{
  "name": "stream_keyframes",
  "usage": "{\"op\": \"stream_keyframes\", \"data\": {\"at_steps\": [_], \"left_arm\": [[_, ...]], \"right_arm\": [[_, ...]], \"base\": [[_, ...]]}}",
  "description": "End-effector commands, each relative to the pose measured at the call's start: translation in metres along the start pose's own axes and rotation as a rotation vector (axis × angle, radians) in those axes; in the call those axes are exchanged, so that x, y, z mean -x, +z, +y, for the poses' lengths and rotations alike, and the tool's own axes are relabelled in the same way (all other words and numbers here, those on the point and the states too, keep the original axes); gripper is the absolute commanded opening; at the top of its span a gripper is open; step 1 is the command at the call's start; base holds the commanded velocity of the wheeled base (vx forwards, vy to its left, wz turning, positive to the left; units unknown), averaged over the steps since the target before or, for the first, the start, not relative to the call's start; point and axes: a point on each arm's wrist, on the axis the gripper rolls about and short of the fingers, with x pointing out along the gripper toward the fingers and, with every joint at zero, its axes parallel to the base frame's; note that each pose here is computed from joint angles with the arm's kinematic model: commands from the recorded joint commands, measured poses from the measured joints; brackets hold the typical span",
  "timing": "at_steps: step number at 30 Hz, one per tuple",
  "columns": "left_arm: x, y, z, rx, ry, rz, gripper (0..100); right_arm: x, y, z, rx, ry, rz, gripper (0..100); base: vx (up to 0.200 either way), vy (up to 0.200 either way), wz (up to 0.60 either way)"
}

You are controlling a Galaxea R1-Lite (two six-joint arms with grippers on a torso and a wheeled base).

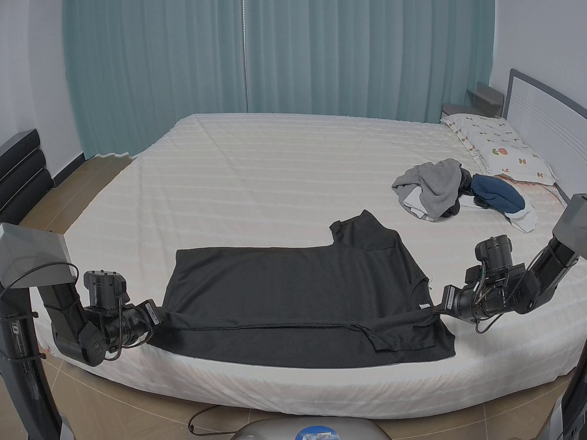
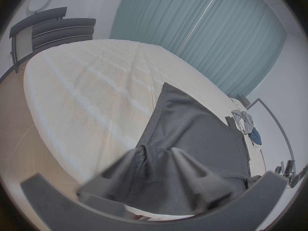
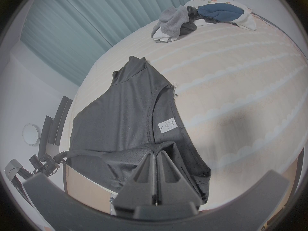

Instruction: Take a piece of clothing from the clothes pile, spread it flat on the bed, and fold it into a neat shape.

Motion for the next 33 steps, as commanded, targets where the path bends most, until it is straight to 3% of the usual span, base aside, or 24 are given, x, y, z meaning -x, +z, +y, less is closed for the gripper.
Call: {"op": "stream_keyframes", "data": {"at_steps": [1,2,3,15,19,23,27,30,33], "left_arm": [[-0.003,-0.002,0.000,0.006,-0.001,0.007,100],[-0.004,-0.001,-0.001,0.015,-0.002,0.006,100],[-0.004,0.000,-0.001,0.023,-0.004,0.002,100],[0.005,0.008,-0.004,0.073,-0.017,-0.034,100],[0.025,0.021,-0.007,0.110,-0.043,-0.090,100],[0.043,0.020,-0.009,0.121,-0.062,-0.099,100],[0.049,0.022,-0.010,0.131,-0.076,-0.108,100],[0.049,0.023,-0.011,0.212,-0.085,-0.107,100],[0.049,0.022,-0.011,0.225,-0.115,-0.083,100]], "right_arm": [[-0.006,-0.002,-0.002,-0.001,0.005,0.009,0],[-0.008,-0.001,-0.002,-0.003,0.009,0.008,0],[-0.008,-0.001,-0.002,-0.010,0.011,0.006,100],[0.008,0.015,-0.002,-0.138,0.053,-0.088,100],[0.028,0.017,-0.003,-0.242,0.100,-0.100,100],[0.044,0.006,-0.008,-0.330,0.153,-0.050,100],[0.050,-0.001,-0.015,-0.365,0.171,-0.020,100],[0.052,-0.007,-0.019,-0.375,0.178,-0.020,100],[0.050,-0.013,-0.020,-0.368,0.190,-0.029,100]], "base": [[0.000,0.000,0.00],[0.000,0.000,0.00],[0.000,0.000,0.00],[0.000,0.000,0.00],[0.000,0.000,0.00],[0.000,0.000,0.00],[0.000,0.000,0.00],[0.000,0.000,0.00],[0.000,0.133,0.00]]}}
